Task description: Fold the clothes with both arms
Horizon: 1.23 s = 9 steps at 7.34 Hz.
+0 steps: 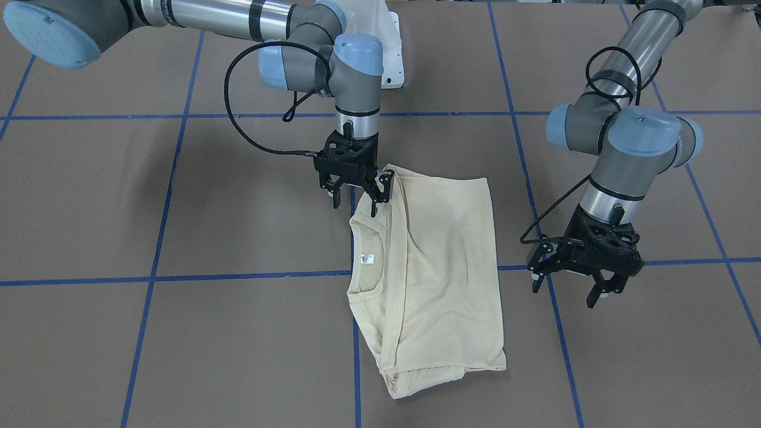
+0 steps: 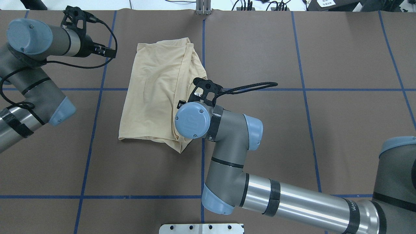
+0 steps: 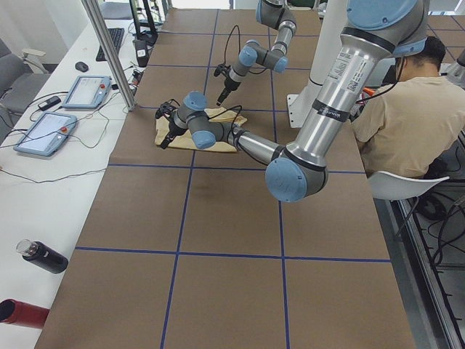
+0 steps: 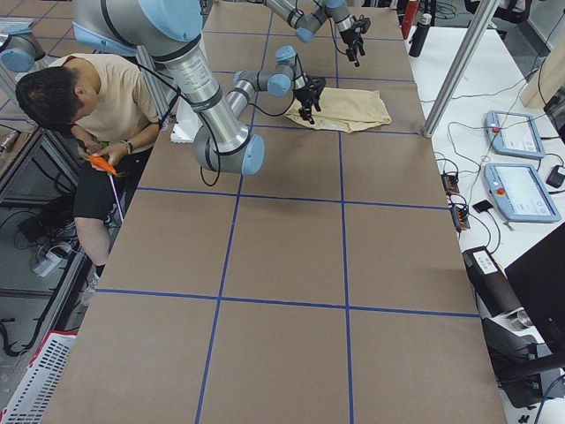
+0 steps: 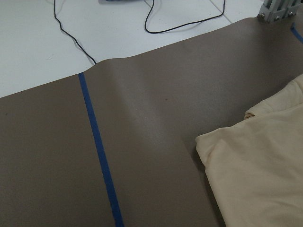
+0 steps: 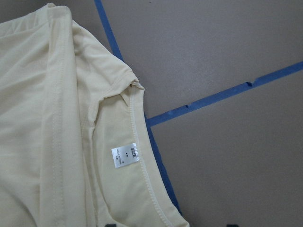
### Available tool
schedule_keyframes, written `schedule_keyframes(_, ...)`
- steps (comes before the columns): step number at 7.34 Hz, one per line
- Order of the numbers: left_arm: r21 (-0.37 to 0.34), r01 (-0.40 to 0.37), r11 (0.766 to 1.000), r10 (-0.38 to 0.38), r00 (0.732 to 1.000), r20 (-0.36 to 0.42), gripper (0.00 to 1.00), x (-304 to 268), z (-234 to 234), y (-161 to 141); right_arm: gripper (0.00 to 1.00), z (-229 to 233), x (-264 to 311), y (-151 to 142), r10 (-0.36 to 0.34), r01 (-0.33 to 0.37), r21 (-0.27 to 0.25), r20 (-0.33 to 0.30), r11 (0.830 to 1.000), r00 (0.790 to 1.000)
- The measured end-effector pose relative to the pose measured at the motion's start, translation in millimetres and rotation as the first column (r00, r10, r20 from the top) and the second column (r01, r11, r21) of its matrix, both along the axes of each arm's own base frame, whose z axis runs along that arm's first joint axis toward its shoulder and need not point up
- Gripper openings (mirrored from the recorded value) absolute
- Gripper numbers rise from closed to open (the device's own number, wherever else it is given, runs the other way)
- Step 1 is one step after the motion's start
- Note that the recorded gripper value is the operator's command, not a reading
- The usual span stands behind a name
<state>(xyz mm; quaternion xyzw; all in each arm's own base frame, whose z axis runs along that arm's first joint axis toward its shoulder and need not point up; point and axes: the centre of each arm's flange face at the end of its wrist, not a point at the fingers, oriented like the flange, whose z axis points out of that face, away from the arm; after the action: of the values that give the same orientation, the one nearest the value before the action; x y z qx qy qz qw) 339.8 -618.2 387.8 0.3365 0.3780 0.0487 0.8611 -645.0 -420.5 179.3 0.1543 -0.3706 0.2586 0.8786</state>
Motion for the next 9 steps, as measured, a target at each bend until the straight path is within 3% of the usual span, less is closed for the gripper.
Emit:
schedule_keyframes(4,-0.002,0.001,1.0,-0.001,1.0,-0.004,1.0,0,-1,1,0.5,14,-35,8,-0.009,0.009,0.02,-0.028,1.0,1.0)
schedule_keyframes(6,-0.002,0.002,1.0,-0.002,1.0,-0.003,1.0,0,0,0,0.31,13,-38,9,-0.012,0.013,0.026,-0.03,1.0,0.999)
schedule_keyframes(7,-0.004,0.002,1.0,-0.002,1.0,-0.002,1.0,0,1,0,0.28,13,-38,10,-0.014,0.014,0.027,-0.03,1.0,0.999)
schedule_keyframes(8,-0.006,0.003,1.0,-0.003,1.0,-0.001,1.0,0,2,1,0.03,15,-38,10,-0.017,0.018,0.028,-0.034,0.999,0.999)
schedule_keyframes(9,-0.007,0.003,1.0,-0.003,1.0,0.0,1.0,0,3,1,0.0,18,-38,11,-0.022,0.024,0.03,-0.042,0.999,0.999)
